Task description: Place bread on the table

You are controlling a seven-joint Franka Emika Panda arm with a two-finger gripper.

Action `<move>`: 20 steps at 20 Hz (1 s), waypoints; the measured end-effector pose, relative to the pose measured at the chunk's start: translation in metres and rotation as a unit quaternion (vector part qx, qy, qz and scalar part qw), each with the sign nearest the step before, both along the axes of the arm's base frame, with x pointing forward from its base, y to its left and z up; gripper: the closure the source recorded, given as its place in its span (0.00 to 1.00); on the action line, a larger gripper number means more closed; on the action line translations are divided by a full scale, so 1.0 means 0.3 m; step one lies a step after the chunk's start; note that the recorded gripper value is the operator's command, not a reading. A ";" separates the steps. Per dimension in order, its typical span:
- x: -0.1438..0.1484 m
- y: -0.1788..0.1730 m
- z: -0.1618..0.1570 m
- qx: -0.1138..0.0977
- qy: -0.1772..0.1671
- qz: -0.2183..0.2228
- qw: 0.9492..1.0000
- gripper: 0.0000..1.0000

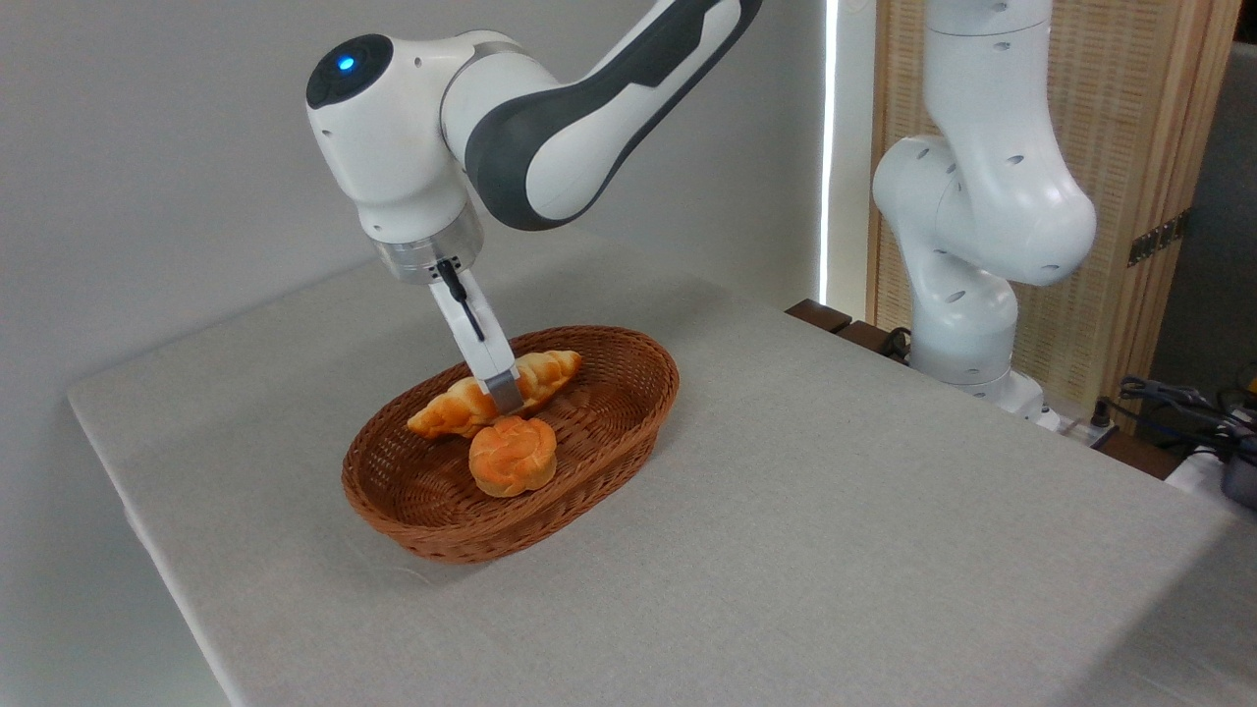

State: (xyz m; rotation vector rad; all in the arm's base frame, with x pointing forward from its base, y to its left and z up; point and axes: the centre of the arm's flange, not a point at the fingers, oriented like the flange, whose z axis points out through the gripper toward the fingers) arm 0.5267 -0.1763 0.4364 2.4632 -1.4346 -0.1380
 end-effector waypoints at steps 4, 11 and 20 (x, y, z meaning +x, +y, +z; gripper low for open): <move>-0.001 0.000 -0.001 0.000 0.001 0.000 1.000 0.88; 0.022 0.033 0.046 -0.004 -0.013 0.011 1.000 0.81; 0.018 0.395 0.281 0.000 -0.054 0.094 0.994 0.67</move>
